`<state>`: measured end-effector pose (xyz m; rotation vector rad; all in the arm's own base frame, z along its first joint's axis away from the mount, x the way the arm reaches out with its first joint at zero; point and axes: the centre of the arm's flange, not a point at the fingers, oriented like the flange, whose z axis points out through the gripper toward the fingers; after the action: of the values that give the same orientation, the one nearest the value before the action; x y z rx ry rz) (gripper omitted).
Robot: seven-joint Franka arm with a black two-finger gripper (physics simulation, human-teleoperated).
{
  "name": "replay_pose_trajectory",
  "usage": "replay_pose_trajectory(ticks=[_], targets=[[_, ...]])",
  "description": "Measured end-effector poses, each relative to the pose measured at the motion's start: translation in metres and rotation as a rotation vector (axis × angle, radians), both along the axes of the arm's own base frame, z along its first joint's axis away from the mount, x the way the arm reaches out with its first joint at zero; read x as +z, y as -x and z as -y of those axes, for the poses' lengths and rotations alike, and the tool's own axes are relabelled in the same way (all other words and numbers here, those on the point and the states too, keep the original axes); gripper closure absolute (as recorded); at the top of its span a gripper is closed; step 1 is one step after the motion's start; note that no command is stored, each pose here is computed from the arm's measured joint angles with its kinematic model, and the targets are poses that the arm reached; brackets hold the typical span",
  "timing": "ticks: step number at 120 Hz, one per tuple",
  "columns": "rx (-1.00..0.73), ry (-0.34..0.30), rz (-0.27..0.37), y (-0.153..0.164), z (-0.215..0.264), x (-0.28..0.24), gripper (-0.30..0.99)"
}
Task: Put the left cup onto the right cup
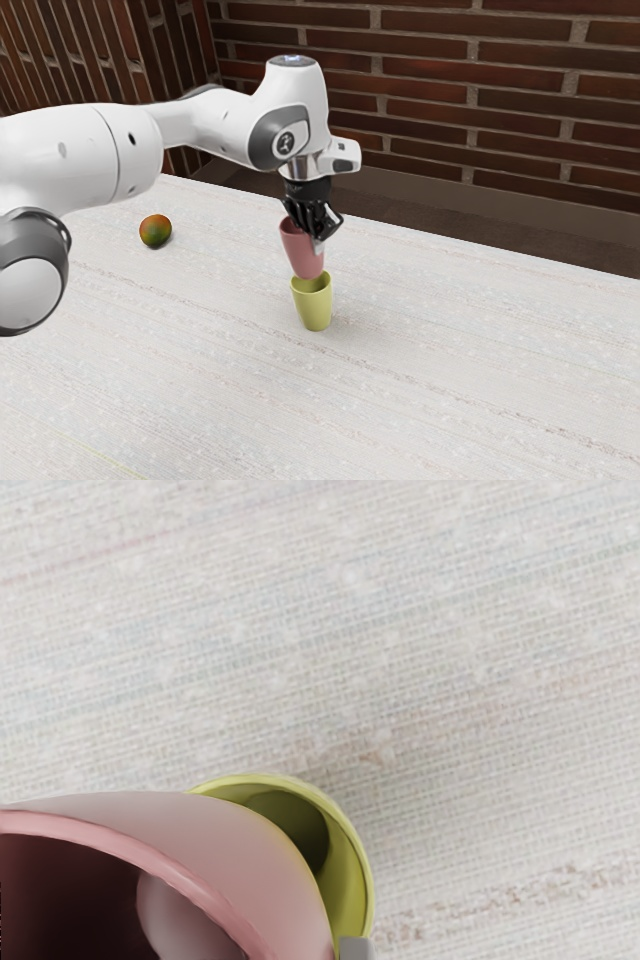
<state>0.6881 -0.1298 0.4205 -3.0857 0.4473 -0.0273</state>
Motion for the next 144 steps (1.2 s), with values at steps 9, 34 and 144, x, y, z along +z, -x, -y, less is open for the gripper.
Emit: replay_pose_trajectory(ticks=[9, 34, 144], targets=[[0.002, 0.001, -0.001, -0.001, 0.000, -0.004, 0.78], [0.004, -0.005, -0.025, -0.004, 0.002, -0.027, 0.78], [0.037, 0.082, 0.045, 0.044, -0.024, 0.079, 0.04]])
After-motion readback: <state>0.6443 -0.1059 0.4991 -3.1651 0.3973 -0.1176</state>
